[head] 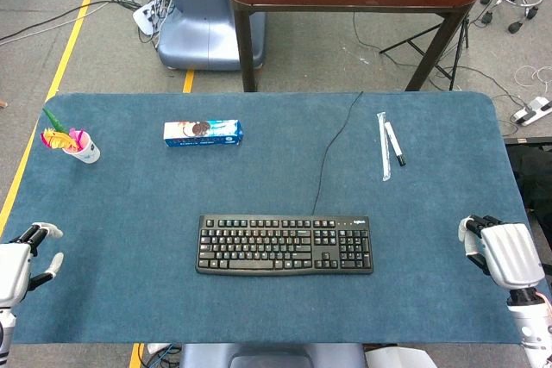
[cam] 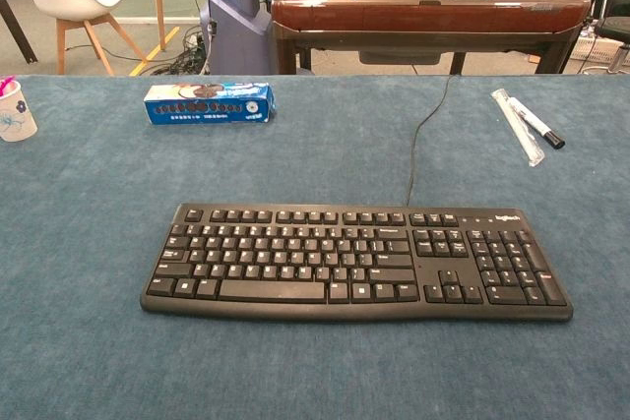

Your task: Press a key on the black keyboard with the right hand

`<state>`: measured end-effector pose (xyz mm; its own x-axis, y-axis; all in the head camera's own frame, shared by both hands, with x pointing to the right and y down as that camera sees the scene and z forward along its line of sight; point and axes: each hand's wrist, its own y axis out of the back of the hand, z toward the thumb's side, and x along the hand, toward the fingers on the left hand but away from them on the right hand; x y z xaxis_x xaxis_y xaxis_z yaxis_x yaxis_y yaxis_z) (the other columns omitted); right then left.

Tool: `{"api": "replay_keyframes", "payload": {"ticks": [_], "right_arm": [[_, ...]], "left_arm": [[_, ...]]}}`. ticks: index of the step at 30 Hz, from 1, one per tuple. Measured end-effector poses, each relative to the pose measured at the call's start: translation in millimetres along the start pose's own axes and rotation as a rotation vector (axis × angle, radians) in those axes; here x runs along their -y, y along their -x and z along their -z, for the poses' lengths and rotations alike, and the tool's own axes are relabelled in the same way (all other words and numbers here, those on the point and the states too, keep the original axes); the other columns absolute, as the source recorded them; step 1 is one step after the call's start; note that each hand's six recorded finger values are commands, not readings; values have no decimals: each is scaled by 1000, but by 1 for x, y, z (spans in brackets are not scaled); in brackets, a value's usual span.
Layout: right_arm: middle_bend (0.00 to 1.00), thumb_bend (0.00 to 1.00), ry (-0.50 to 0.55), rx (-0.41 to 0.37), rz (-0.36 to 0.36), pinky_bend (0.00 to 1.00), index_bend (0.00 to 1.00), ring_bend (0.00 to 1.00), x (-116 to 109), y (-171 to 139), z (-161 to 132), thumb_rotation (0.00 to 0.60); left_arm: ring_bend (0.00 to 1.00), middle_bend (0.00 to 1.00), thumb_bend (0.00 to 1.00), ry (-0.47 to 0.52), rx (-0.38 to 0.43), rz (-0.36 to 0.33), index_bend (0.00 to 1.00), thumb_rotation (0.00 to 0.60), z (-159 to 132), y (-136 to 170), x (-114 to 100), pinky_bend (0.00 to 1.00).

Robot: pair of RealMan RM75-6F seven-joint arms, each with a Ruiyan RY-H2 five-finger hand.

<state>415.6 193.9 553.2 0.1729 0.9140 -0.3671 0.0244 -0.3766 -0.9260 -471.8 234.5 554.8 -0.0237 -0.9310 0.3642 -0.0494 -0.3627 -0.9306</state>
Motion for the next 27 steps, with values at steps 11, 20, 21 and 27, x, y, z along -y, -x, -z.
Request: {"api": "replay_keyframes", "payload": {"ticks": [11,20,21,27], "right_arm": [[992,939,-79,-142,-81,1000,502,987,13,32,-40,600],[1000,1000,-209,-323,-181,1000,485,1000,27,63,-101,600],[1000,1000,-223,-342,-193,1000,485,1000,30,67,-108,600],[1000,1000,-278,-436,-243,1000,469,1000,43,87,-145,600]], "left_arm": [[574,378,284,-4,-1,-3,421,600,1,-2,0,851],[574,378,284,-8,-34,-11,421,600,10,-4,-2,851],[574,378,284,-5,-37,-10,421,600,11,-4,-2,851],[574,378,284,-4,-56,-6,421,600,16,-5,-1,851]]}}
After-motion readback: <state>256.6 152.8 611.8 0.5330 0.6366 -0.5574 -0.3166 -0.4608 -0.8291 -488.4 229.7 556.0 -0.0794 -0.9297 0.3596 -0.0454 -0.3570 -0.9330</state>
